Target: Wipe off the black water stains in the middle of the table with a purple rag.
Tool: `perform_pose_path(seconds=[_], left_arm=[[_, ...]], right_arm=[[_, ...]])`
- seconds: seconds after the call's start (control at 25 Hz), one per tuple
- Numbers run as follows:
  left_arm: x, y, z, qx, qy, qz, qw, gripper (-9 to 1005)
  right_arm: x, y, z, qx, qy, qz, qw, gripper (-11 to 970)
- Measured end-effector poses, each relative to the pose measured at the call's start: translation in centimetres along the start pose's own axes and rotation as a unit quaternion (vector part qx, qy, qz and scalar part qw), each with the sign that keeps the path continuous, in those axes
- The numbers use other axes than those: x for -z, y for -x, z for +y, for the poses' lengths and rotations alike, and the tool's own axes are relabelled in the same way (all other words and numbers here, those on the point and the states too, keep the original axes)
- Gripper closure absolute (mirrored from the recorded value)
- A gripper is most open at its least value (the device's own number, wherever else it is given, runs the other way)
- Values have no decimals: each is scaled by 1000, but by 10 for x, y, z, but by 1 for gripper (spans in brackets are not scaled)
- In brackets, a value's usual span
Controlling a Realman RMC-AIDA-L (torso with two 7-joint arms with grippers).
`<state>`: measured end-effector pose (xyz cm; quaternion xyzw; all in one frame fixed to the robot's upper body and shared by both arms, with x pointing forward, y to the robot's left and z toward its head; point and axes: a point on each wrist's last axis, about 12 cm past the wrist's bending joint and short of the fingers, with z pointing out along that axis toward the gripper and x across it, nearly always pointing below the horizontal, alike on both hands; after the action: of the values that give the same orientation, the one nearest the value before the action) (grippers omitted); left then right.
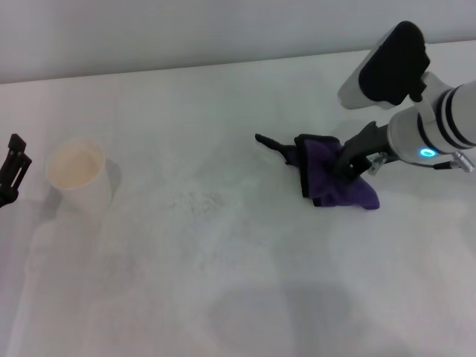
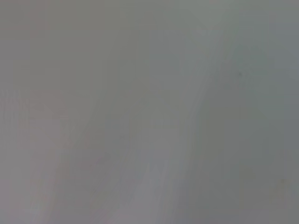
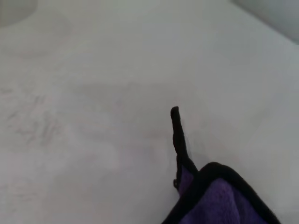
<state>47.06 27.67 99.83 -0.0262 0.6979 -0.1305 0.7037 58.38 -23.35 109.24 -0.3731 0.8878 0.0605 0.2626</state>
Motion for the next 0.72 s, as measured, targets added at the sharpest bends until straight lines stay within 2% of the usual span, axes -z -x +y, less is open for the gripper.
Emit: perform_pose_path(seconds=[0.2,0.48,0.6,0.72], left_arm=[[1,0,0,0,1,1,1000,108],[2,-1,0,2,0,1,1000,108],[2,-1,-1,2,-1,0,1000,109],[2,0,-2,3,-2,-2,1000,109]], right_arm=[[4,-1,-1,10,-7,-12,1000,782],[22,6,-4,9,-19,-64,998,495],[35,9,-9,-10,-3,-121,993,373],[49,9,-17,-40,31,-205,977,243]])
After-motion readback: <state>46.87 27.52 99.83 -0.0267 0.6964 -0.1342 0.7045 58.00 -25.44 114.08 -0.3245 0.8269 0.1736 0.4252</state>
